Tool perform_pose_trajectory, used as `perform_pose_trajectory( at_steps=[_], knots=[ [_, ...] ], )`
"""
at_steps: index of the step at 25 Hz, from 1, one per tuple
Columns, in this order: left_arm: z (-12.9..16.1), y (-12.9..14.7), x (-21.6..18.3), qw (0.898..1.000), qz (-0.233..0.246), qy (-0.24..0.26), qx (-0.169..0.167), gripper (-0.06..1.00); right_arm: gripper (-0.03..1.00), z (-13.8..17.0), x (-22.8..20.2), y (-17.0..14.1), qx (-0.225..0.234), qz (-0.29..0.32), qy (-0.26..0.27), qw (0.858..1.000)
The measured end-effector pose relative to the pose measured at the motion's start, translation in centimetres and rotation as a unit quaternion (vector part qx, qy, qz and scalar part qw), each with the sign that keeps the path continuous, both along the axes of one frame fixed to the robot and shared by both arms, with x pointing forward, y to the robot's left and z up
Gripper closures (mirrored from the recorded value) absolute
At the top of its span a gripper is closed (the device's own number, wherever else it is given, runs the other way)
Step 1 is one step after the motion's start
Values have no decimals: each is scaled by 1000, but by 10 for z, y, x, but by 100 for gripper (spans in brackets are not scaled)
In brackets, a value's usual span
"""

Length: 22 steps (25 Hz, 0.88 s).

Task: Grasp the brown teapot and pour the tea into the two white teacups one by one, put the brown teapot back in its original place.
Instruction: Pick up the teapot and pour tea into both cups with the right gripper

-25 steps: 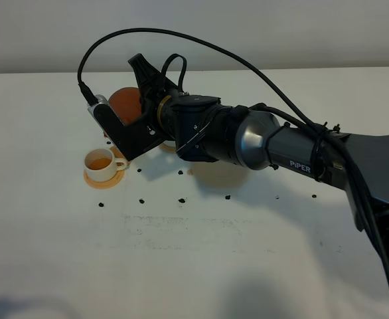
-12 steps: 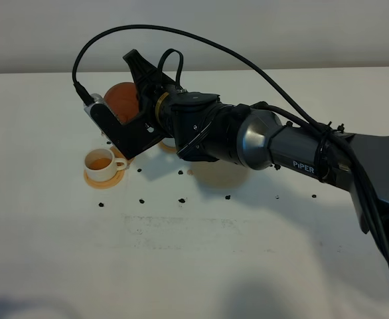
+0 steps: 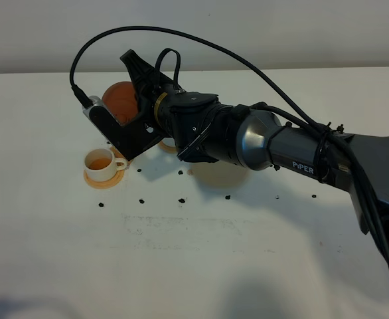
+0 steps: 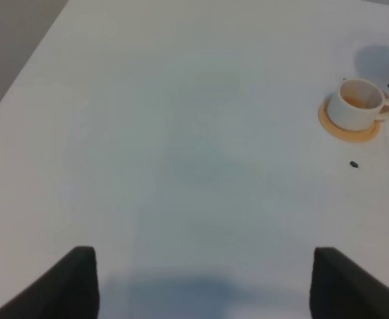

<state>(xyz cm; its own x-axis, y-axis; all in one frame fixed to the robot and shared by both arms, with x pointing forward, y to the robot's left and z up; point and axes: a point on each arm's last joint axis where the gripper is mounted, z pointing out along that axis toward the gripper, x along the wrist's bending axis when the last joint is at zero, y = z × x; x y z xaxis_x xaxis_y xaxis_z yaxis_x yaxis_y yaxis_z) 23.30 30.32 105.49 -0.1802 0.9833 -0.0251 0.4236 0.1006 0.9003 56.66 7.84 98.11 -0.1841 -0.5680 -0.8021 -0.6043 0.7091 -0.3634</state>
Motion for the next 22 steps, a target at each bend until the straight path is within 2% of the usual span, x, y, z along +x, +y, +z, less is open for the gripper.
perform_pose_trajectory(
  at_steps=[22],
  knots=[
    [0, 0, 0, 1000, 0, 0, 0, 28, 88, 1, -1, 2, -2, 12, -9, 1000]
  ],
)
